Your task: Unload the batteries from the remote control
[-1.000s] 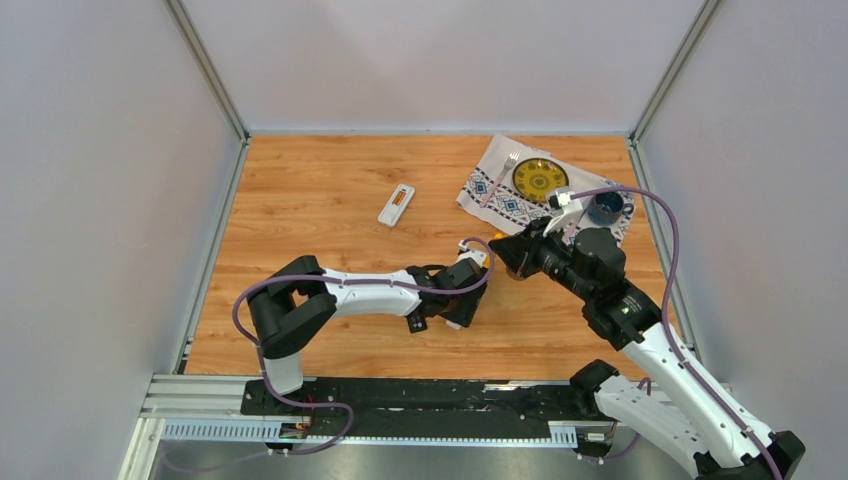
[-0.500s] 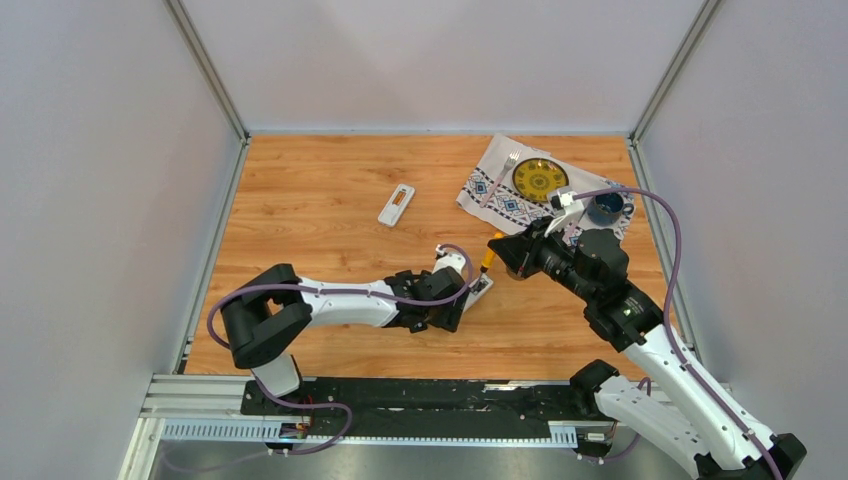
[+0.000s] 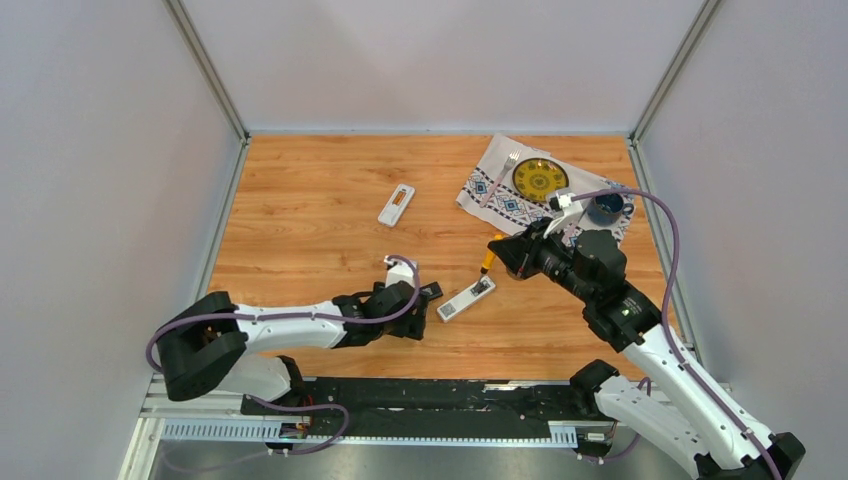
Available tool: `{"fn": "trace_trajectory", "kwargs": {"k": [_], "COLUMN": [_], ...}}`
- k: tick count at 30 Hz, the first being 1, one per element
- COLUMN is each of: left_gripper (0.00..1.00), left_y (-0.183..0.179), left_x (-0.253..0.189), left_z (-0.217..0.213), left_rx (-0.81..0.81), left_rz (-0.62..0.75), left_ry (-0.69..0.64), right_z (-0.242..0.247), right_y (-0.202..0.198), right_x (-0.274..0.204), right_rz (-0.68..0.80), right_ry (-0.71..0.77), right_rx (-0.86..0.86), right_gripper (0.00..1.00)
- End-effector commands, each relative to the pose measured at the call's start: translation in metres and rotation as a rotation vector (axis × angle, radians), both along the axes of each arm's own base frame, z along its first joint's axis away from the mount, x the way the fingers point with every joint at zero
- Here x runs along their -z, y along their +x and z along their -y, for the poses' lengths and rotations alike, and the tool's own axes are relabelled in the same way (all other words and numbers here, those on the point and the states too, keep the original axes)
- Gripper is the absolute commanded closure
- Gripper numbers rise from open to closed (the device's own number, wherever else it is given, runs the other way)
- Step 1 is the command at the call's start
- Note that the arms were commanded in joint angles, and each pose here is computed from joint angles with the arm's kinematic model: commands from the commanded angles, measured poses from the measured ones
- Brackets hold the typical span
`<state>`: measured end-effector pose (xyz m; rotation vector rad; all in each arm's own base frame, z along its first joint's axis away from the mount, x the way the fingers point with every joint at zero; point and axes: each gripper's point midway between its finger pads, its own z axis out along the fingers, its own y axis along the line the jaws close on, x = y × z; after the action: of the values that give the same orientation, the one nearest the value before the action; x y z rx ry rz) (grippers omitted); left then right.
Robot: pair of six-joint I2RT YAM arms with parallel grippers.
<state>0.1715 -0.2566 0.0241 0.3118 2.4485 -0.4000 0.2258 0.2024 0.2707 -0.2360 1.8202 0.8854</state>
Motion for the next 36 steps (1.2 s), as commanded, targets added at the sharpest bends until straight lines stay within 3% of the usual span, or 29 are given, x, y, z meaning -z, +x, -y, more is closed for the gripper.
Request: {"fn": "trace_trajectory", "kwargs": {"k": [1, 4, 8, 14, 18, 24, 27, 31, 36], "left_gripper": [0.18, 0.16, 0.19, 0.30, 0.30, 0.27, 0.25, 0.25, 0.23], "left_y": [-0.005, 0.000, 0.007, 0.022, 0.029, 0.044, 0.057, 0.082, 0.109], "left_x": [0.011, 0.005, -0.008, -0.004, 0.011, 0.009, 0.007, 0.005, -0.004], "left_z": [-0.041, -0.047, -0.023, -0.006, 0.001, 0.001, -0.007, -0.005, -0.005], "left_rx": [-0.070, -0.070, -0.005, -0.009, -0.061, -0.137, -0.163, -0.190, -0.197], "left_rz": [-0.013, 0.023, 0.052, -0.006, -0.050, -0.031, -0.013, 0.000, 0.047], "left_ry": [0.063, 0.058, -0.003, 0.149, 0.262, 0.303, 0.294, 0.189, 0.188], "right_z": [0.000, 0.000, -0.001, 0.000, 0.004, 0.005, 0.005, 0.005, 0.005], "right_y": [0.003, 0.003, 0.004, 0.006, 0.008, 0.008, 0.008, 0.007, 0.004], "right_x": [-0.017, -0.015, -0.016, -0.013, -0.012, -0.012, -0.011, -0.009, -0.010], "right_rz": [0.067, 0.064, 0.065, 0.064, 0.066, 0.069, 0.067, 0.064, 0.062], "right_ry": [0.029, 0.027, 0.033, 0.025, 0.015, 0.011, 0.016, 0.015, 0.033], "right_rx": [0.007, 0.007, 0.007, 0.016, 0.034, 0.038, 0.038, 0.035, 0.032], "right_gripper": [1.00, 1.00, 1.00, 1.00, 1.00, 1.00, 1.00, 1.00, 1.00]}}
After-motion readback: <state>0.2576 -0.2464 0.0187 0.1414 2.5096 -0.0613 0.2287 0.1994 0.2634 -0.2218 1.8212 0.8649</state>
